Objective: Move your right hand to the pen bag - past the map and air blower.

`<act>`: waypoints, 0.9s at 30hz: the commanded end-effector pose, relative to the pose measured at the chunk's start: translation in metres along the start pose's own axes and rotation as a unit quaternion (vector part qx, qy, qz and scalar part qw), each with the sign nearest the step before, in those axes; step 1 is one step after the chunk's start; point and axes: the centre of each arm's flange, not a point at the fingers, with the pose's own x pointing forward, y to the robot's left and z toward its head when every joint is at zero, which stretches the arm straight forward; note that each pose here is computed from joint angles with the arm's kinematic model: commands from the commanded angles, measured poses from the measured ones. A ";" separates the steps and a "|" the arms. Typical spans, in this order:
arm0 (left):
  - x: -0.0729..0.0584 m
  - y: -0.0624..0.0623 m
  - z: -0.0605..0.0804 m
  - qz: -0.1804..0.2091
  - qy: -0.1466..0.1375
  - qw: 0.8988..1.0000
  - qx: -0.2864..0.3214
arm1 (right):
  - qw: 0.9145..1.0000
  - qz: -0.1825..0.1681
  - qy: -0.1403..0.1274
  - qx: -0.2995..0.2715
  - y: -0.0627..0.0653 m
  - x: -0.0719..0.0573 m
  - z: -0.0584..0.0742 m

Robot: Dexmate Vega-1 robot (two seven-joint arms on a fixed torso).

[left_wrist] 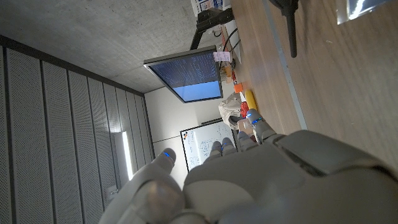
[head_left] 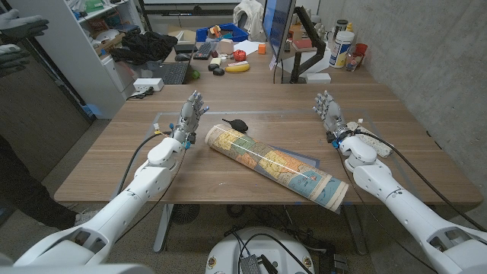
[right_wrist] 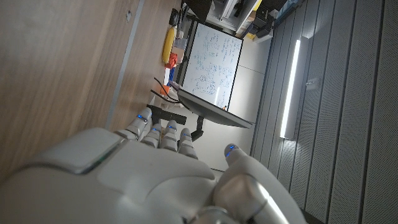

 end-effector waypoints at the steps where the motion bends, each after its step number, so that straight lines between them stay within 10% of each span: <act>1: -0.001 -0.001 -0.001 0.000 0.002 1.000 0.000 | 1.000 0.002 0.001 -0.004 -0.001 -0.001 0.000; 27: -0.005 -0.001 -0.002 0.000 0.005 1.000 0.001 | 0.998 0.018 -0.015 -0.064 0.001 0.000 0.015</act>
